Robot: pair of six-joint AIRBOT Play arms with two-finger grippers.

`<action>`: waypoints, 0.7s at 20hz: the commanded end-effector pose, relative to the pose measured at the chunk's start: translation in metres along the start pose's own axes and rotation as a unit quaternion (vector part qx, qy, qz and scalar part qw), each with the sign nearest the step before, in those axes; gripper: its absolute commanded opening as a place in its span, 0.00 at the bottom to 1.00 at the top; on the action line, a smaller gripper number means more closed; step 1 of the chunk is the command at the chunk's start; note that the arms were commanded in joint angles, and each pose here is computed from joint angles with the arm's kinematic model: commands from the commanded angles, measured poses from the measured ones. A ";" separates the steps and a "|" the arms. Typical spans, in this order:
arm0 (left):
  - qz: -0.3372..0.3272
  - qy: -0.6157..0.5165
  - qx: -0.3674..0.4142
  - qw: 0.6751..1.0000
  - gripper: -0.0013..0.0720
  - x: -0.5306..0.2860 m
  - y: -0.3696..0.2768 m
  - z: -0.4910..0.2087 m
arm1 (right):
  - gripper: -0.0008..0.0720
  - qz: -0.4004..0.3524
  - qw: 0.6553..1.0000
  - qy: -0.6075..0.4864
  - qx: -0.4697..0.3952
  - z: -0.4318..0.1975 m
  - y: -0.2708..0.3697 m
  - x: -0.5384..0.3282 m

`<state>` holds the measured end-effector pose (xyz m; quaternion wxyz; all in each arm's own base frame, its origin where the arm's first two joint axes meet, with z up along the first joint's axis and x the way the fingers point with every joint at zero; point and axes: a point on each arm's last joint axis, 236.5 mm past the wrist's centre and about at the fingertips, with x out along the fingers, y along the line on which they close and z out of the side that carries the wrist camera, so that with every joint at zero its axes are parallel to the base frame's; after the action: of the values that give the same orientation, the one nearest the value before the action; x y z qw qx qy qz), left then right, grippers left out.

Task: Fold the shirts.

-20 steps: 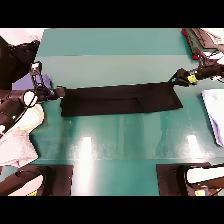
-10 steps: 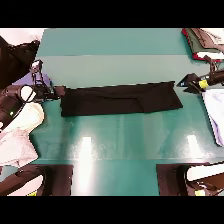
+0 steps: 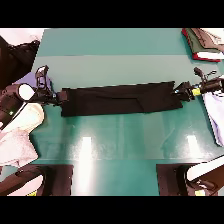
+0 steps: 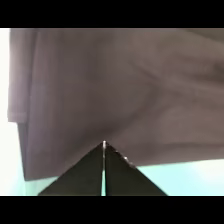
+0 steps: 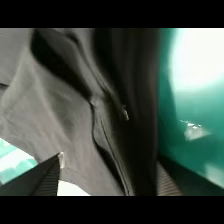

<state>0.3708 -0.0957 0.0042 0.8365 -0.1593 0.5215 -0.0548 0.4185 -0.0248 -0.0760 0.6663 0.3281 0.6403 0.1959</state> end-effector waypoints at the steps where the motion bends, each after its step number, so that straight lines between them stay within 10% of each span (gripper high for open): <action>1: -0.022 0.022 0.001 1.000 0.06 0.000 -0.010 -0.010 | 0.79 -0.009 1.000 0.014 -0.019 0.002 -0.002 0.025; 5: -0.050 0.025 0.010 0.998 0.05 -0.001 -0.024 -0.012 | 0.61 -0.005 0.999 -0.001 -0.034 0.013 0.014 0.040; 8: -0.064 0.028 0.004 0.998 0.05 -0.002 -0.030 -0.013 | 0.04 0.026 0.998 -0.014 -0.063 0.019 0.034 0.043; 14: -0.108 0.025 0.058 0.992 0.05 0.010 -0.085 -0.009 | 0.04 0.066 0.989 -0.069 -0.115 0.026 0.103 0.005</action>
<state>0.3662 -0.1496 0.0142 0.8175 -0.1804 0.5282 -0.1422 0.4555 0.0296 -0.0507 0.7124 0.3009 0.5787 0.2590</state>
